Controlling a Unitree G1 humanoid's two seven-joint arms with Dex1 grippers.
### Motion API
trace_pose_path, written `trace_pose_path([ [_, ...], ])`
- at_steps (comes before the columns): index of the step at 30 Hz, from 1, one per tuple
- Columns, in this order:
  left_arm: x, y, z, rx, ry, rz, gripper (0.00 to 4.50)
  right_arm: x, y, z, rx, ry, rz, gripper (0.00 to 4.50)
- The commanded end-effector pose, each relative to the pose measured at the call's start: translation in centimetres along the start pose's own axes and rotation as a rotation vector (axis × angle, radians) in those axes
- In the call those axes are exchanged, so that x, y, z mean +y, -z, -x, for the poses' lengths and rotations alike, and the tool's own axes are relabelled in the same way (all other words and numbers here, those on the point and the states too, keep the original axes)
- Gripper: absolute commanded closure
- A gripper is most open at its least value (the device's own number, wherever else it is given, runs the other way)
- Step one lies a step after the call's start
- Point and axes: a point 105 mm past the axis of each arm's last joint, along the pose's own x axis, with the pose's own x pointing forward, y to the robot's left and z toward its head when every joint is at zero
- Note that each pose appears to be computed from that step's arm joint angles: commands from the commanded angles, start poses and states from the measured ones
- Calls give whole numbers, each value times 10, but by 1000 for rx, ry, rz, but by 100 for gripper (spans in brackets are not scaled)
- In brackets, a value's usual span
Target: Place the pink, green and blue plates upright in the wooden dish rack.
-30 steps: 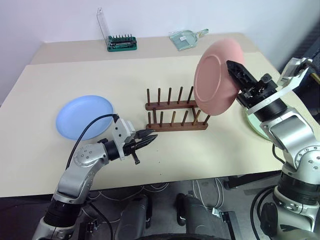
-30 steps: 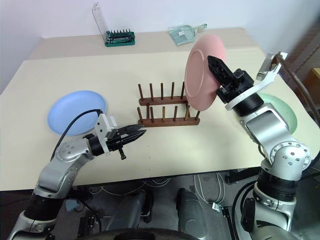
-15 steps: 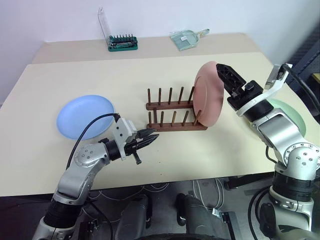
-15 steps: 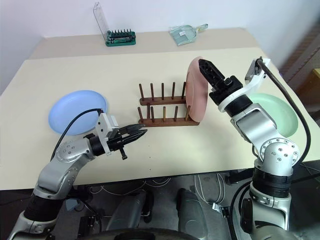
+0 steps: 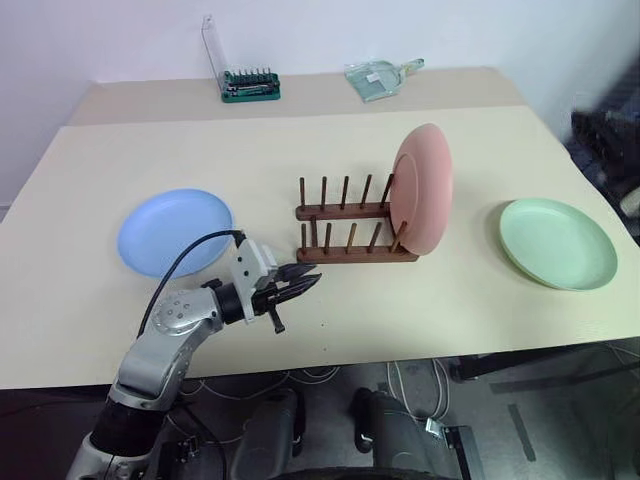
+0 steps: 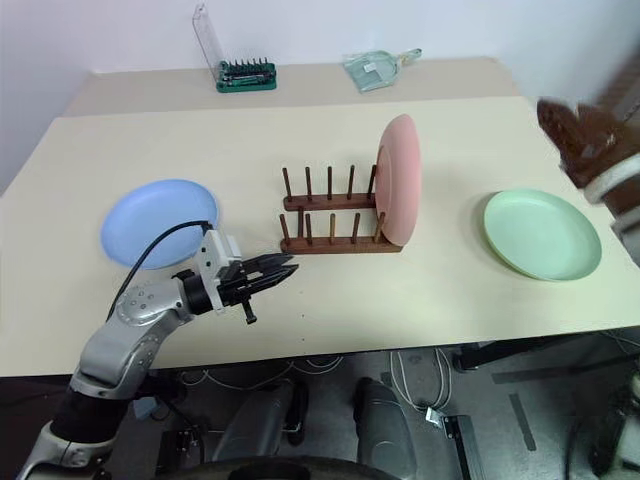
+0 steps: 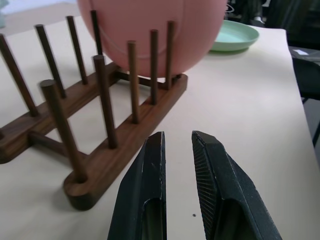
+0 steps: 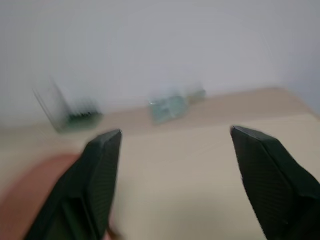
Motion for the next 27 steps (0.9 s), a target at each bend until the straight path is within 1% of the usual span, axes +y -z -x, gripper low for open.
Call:
trace_pose_path([
  [1,-1,-5,-3,-22,19,-30,365,-1,51,8,259,-22,269,100],
  [2,-1,-5,-3,-23,21,-31,365,-3,66,11,315,-27,307,100],
  [5,-1,-5,-4,-23,23,-32,365,-8,94,15,405,-19,353,100],
  [12,-1,-4,-3,-19,15,-38,365,-18,139,17,541,5,471,100],
  [14,-1,-4,-3,-17,10,-41,365,-23,144,14,552,23,501,153],
  [16,0,-4,-2,-16,6,-43,365,-28,147,13,558,36,511,232],
  [20,0,-4,-2,-14,3,-45,365,-30,143,9,541,35,527,443],
  [24,0,-5,-2,-14,3,-46,365,-28,126,2,470,36,546,448],
  [25,0,-5,-2,-14,4,-45,365,-25,108,-6,381,46,579,448],
  [26,0,-5,-2,-13,4,-46,365,-23,81,-16,260,74,586,448],
  [27,0,-5,-2,-13,5,-46,365,-21,62,-21,176,96,587,448],
])
